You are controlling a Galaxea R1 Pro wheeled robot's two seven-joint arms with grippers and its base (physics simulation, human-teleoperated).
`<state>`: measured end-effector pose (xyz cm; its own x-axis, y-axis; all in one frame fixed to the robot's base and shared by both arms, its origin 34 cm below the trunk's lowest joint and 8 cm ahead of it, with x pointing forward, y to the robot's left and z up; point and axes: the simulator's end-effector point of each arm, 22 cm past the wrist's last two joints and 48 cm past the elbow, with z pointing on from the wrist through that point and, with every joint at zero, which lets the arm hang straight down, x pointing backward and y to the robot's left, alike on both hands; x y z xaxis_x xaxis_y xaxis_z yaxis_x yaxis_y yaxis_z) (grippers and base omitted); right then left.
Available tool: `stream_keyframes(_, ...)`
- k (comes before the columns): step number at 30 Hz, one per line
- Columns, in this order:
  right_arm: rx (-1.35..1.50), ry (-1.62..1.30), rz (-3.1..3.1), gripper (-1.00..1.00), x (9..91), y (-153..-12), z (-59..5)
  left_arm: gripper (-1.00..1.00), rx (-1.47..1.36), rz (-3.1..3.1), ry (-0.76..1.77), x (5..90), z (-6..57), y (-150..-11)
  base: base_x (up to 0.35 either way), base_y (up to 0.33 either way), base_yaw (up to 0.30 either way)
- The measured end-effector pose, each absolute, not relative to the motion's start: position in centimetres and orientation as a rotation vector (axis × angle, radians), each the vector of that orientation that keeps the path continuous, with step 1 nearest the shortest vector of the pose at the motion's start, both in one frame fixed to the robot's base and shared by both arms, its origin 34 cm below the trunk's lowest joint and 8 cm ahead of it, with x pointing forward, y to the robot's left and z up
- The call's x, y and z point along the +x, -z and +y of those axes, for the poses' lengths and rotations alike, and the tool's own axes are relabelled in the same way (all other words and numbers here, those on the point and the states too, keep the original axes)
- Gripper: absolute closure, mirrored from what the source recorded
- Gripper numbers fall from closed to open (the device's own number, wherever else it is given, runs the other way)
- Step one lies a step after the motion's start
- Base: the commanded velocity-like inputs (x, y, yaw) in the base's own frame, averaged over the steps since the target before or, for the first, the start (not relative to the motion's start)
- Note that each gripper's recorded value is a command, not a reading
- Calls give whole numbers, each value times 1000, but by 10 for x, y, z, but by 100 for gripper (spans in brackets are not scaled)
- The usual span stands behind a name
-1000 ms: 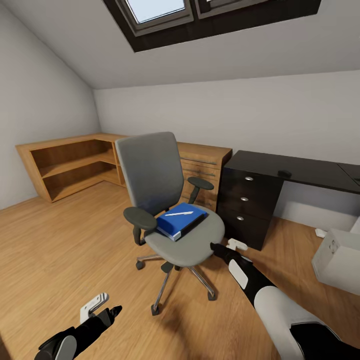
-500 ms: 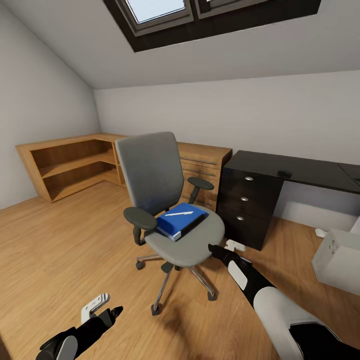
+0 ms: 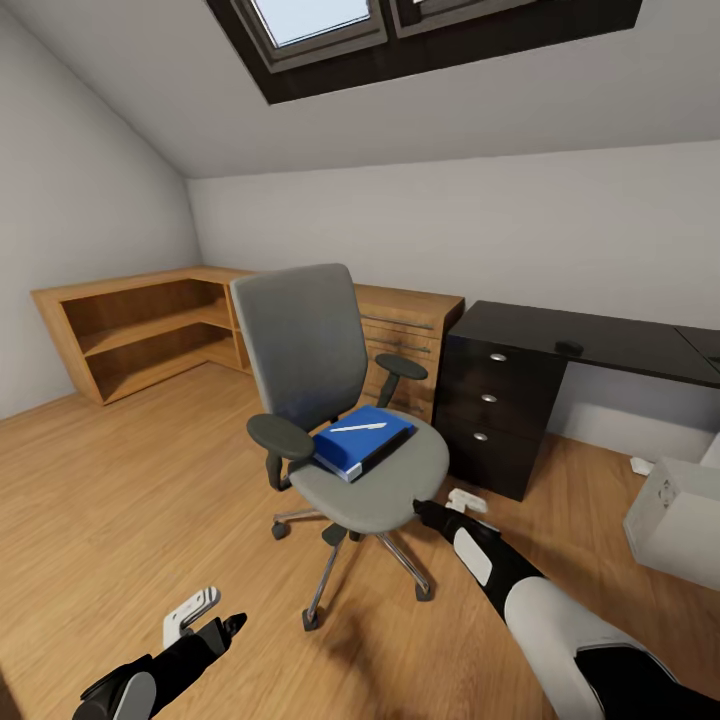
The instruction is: In the bedroom, organize the workspace by keeping the computer under the desk, ensuring the monitor is on the desk, placing the keyboard on the desk next to the monitor, placing the mouse on the desk next to the keyboard, moving the folder from the swivel chair onto the desk next to the mouse, stacking the notebook on top of the folder with the pen on top of the notebook, and positioning the swivel chair next to the desk.
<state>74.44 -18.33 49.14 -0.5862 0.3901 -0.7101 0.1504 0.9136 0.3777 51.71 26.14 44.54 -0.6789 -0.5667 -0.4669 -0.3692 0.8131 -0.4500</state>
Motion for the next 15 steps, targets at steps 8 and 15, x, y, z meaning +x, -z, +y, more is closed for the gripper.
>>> stream_keyframes(8,375,-377,2222,-100,737,-484,-161,-100,-686,2387,432,517,260,-446,124,0,0)
stream_keyframes(15,371,-377,2217,-100,738,-487,-160,-100,-603,2411,454,519,235,-448,262,0,0)
